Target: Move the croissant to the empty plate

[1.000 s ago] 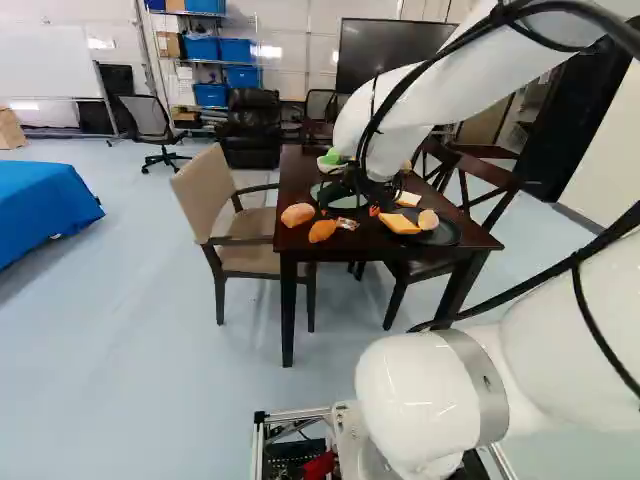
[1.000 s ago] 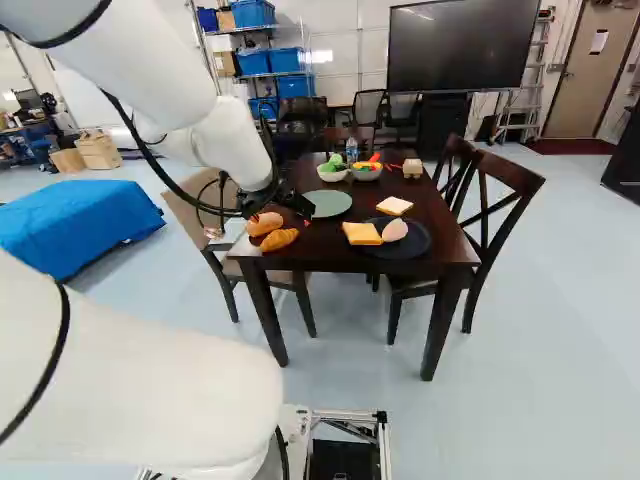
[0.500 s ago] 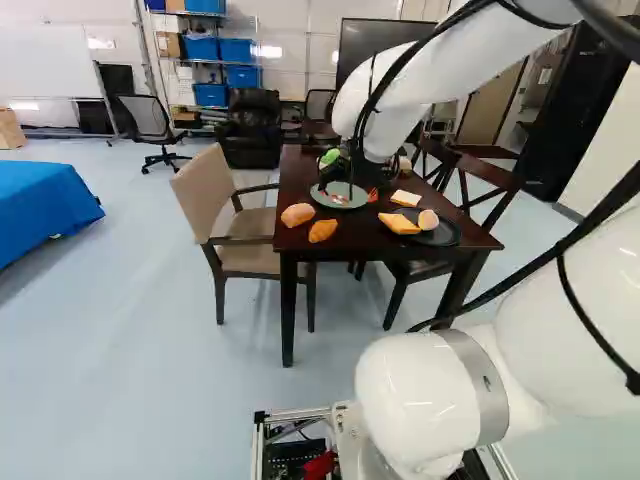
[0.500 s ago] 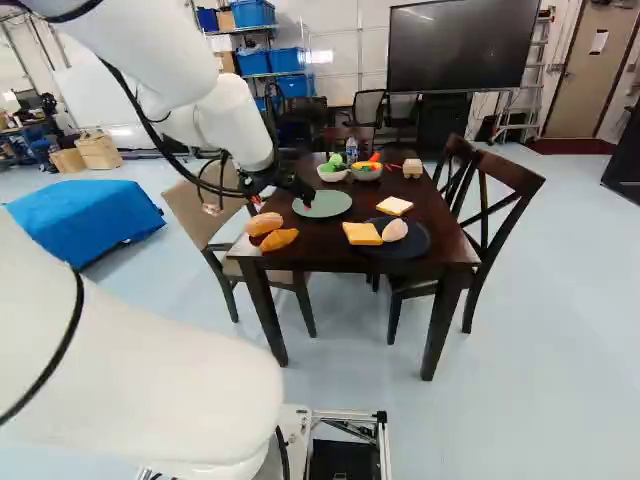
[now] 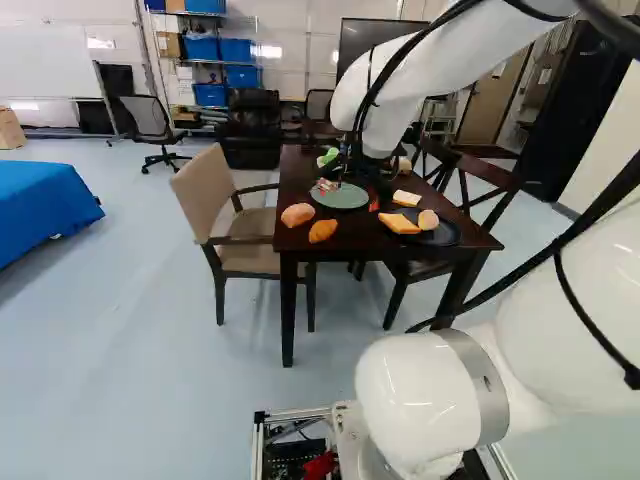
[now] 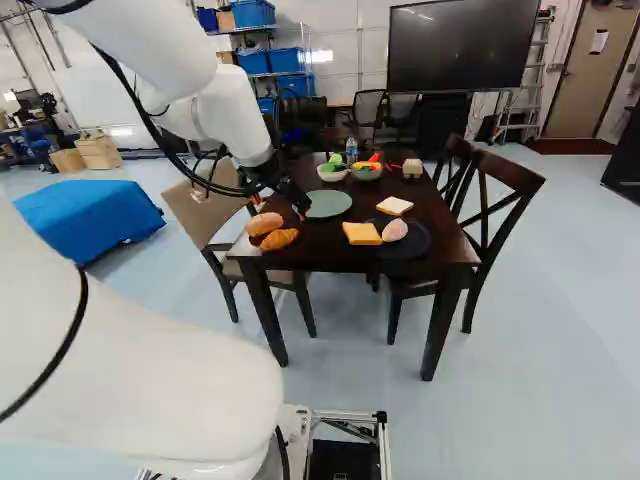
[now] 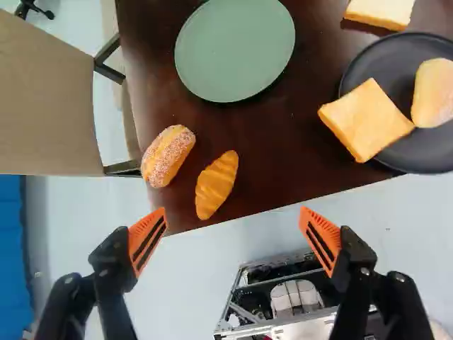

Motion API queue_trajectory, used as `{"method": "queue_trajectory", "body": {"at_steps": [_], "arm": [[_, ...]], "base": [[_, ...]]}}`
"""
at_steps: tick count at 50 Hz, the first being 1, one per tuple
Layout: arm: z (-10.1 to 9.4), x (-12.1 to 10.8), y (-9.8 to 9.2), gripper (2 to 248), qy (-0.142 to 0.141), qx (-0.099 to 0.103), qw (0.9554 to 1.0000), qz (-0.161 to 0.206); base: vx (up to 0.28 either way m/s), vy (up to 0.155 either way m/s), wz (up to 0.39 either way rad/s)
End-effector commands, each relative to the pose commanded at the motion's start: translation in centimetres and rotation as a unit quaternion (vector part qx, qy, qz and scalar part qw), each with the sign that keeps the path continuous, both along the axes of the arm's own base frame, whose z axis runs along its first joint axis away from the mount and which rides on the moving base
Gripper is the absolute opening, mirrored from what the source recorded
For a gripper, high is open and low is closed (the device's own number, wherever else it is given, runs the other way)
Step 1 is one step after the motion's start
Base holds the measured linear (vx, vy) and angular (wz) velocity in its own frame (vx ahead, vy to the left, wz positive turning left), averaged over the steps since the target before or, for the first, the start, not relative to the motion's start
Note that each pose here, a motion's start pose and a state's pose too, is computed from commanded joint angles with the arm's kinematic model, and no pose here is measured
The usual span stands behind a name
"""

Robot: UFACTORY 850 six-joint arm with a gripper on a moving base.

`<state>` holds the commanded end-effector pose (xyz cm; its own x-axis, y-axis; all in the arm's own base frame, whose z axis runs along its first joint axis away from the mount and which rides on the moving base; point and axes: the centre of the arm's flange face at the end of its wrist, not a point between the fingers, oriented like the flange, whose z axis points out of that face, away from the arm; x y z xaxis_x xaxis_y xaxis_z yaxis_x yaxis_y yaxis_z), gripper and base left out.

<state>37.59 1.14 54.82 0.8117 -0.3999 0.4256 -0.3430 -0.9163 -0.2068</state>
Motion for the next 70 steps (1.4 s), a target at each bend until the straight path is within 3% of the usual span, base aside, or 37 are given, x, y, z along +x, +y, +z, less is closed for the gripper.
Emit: {"method": "queue_trajectory", "body": {"at_steps": [16,36,47,70], "arm": [[-0.2,0.5,-0.1,247,0.035,0.027,0.9966,-0.069],[-0.3,3.2,0.0,247,0.079,0.005,0.9951,-0.058],[-0.3,5.2,0.5,247,0.099,0.015,0.9908,-0.091],[-0.6,8.9,3.0,247,0.134,0.007,0.9886,-0.068]], "base": [[0.0,0.0,0.0],[0.0,0.0,0.0],[0.0,0.0,0.0],[0.0,0.0,0.0]]}}
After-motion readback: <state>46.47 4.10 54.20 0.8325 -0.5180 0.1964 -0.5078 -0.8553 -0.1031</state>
